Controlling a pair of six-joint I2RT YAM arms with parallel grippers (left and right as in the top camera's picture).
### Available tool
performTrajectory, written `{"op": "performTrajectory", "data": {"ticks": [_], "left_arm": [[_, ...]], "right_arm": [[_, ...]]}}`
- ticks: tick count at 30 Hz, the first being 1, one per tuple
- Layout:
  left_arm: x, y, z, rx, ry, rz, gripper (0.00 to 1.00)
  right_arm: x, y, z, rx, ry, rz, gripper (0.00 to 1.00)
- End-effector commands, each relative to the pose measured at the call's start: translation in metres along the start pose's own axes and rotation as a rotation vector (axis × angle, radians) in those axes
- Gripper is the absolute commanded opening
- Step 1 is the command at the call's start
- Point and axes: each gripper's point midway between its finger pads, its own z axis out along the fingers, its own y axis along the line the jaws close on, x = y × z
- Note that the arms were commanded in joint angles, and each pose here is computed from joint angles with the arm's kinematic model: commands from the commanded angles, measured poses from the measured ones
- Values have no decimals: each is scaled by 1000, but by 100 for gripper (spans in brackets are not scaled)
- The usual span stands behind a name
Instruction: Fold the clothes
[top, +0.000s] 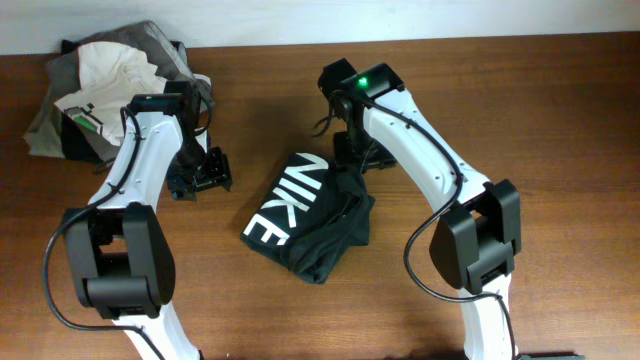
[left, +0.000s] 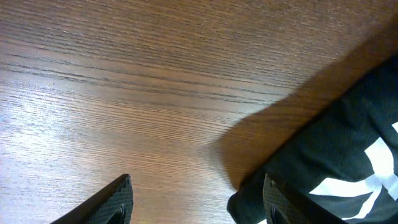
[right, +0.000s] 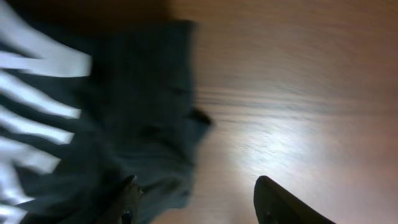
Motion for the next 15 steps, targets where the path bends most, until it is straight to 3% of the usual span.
{"op": "performTrajectory", "data": {"ticks": [1, 9, 10, 13, 15], "left_arm": [[3, 1, -5, -1, -10, -9, 67], [3, 1, -5, -1, -8, -9, 67], [3, 1, -5, -2, -6, -9, 67], [4, 1, -5, -2, -6, -9, 67], [3, 1, -5, -2, -6, -9, 67]], "right_arm": [[-1, 18, -2, -104, 10, -67, 64], [4, 35, 28, -87, 66, -69, 63], [5, 36, 36, -81, 82, -63, 54], [6, 39, 46, -72, 100, -71, 47], [4, 39, 47, -75, 93, -70, 36]]}}
